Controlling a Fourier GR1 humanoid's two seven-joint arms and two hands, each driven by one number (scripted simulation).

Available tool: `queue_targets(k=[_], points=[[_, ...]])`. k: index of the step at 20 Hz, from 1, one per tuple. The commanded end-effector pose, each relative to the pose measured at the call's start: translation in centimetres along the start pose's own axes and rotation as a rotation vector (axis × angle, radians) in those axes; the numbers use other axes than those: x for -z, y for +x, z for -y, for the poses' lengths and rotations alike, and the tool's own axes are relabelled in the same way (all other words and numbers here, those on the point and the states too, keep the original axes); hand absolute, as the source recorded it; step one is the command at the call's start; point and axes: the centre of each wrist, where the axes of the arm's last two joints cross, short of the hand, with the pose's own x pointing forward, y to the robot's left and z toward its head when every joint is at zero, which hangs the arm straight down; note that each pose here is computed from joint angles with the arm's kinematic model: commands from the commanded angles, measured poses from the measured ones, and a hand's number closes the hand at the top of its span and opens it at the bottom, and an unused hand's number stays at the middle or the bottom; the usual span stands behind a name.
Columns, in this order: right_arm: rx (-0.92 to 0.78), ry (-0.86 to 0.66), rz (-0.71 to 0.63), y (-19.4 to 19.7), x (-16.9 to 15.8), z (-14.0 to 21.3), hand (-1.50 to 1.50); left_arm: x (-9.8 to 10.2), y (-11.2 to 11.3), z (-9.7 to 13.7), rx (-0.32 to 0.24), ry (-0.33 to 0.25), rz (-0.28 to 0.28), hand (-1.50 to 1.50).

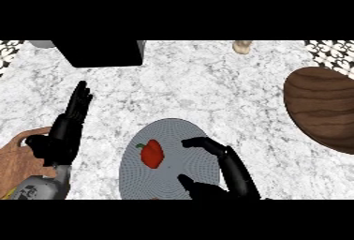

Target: Pick the squash from the placemat and place it in the bowl

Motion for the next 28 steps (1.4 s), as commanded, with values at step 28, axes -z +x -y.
queue_targets(k=[28], points=[[-0.433,0.013,-0.366,10.0,-7.1,-10.6,-1.50,0.0,-1.0,3.5,-0.064,-0.104,-0.065,0.00]])
